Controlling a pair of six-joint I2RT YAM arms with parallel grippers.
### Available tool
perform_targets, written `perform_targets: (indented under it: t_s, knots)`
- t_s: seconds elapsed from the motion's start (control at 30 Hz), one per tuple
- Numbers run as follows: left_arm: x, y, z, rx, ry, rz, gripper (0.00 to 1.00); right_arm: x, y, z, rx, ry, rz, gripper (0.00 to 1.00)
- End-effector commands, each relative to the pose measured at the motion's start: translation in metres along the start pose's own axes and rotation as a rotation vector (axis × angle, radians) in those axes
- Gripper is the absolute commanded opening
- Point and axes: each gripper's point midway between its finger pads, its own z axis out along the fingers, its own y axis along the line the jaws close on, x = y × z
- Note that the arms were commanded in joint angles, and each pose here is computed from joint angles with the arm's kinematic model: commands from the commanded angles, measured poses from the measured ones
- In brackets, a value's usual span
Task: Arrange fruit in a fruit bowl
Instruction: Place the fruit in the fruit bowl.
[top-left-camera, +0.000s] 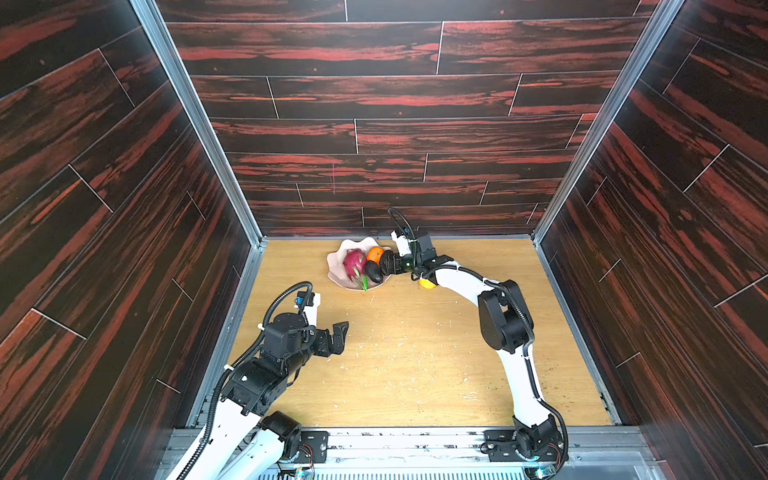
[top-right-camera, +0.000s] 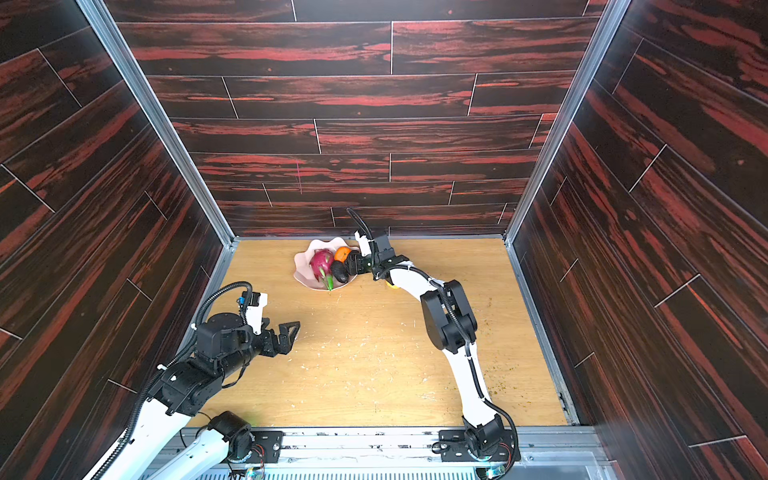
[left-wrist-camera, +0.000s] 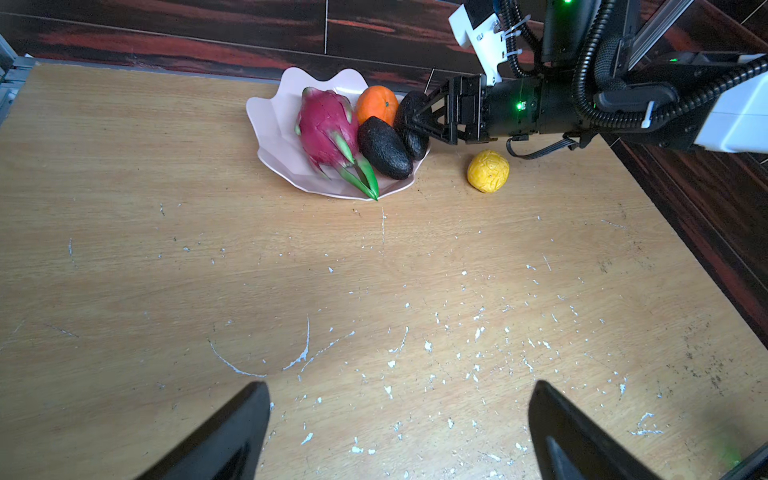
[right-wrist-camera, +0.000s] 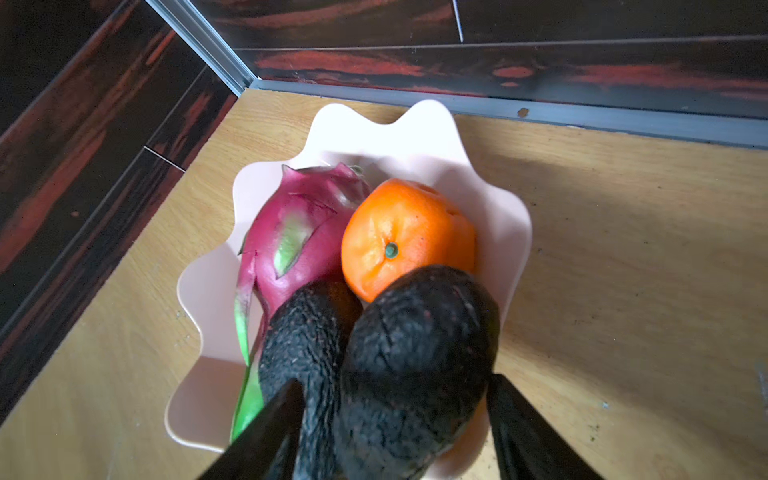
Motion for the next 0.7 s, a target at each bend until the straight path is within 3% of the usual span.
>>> perform_targets:
  t_s: [0.0, 0.33, 0.47, 0.57, 0.67]
  knots:
    - [0.004, 0.0, -0.001, 0.009, 0.008, 0.012, 1.0, -0.013, 0.009, -0.018, 0.013, -0.029, -0.025, 0.76]
    - [0.005, -0.002, 0.0, 0.021, 0.013, 0.012, 1.0, -0.019, 0.004, -0.08, 0.057, -0.082, 0.025, 0.84]
    - [0.006, -0.006, 0.001, 0.043, 0.021, 0.012, 1.0, -0.003, -0.021, -0.108, 0.128, -0.075, 0.102, 0.84]
    - [0.007, -0.023, 0.004, 0.139, 0.034, 0.011, 0.99, 0.021, -0.05, -0.121, 0.214, -0.026, 0.167, 0.84]
    - [0.012, -0.036, 0.008, 0.214, 0.064, 0.012, 0.99, 0.041, -0.075, -0.127, 0.323, 0.005, 0.148, 0.84]
